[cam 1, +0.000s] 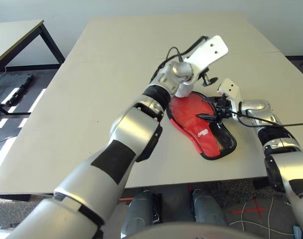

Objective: Store the ping-pong paddle in its case and zip it.

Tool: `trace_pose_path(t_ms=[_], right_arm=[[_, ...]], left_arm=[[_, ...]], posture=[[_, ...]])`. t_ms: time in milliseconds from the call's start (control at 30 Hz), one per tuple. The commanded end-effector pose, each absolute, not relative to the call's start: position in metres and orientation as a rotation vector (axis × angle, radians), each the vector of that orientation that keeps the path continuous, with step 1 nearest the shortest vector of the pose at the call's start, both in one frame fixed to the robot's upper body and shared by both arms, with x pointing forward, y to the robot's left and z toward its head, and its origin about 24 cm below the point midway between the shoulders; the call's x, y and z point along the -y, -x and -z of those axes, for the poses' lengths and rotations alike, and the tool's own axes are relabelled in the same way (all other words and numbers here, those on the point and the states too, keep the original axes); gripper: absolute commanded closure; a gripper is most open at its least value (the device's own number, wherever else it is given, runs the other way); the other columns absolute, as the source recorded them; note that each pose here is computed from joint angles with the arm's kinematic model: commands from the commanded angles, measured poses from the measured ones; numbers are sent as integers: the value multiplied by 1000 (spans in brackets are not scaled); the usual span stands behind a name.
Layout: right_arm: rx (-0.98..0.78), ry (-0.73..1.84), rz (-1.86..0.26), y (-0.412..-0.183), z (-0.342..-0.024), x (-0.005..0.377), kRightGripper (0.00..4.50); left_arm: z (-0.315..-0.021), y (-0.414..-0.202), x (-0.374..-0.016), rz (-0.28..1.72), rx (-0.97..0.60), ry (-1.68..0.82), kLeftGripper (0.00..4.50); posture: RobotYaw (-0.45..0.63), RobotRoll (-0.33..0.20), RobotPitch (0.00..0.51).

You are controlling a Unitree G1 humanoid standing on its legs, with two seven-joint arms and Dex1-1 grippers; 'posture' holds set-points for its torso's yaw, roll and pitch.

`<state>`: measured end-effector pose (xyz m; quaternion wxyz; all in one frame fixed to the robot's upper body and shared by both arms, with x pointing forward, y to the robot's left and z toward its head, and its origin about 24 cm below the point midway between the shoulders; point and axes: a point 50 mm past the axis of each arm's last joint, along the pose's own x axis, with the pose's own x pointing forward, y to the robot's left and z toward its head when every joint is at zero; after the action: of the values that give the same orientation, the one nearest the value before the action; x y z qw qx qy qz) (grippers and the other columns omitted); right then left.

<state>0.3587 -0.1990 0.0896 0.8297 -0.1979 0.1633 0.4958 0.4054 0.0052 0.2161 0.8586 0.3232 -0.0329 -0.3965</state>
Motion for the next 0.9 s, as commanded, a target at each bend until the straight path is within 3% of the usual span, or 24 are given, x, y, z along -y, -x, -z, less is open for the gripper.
trace_pose_path(t_ms=[33,233,433,667,900], right_arm=[[-550,427,-1051,-342,-49,206,0],[-548,432,-1048,-344,-49,204,0],[-543,435,-1047,-345,-50,202,0],[-542,451,-1045,-348,-53,202,0],[-546,465,-1042,-349,-55,203,0]], left_arm=[[-232,-409,-18,817,105,-691,27],[-240,-418,-62,773,78,-757,27],[-225,-416,-107,812,23,-780,27],[-174,-394,-132,1023,-70,-685,27],[-148,-357,-126,1138,-105,-607,27]], posture=[[-145,0,87],[-125,0,84],[-99,0,79],[-76,0,75],[-63,0,74]])
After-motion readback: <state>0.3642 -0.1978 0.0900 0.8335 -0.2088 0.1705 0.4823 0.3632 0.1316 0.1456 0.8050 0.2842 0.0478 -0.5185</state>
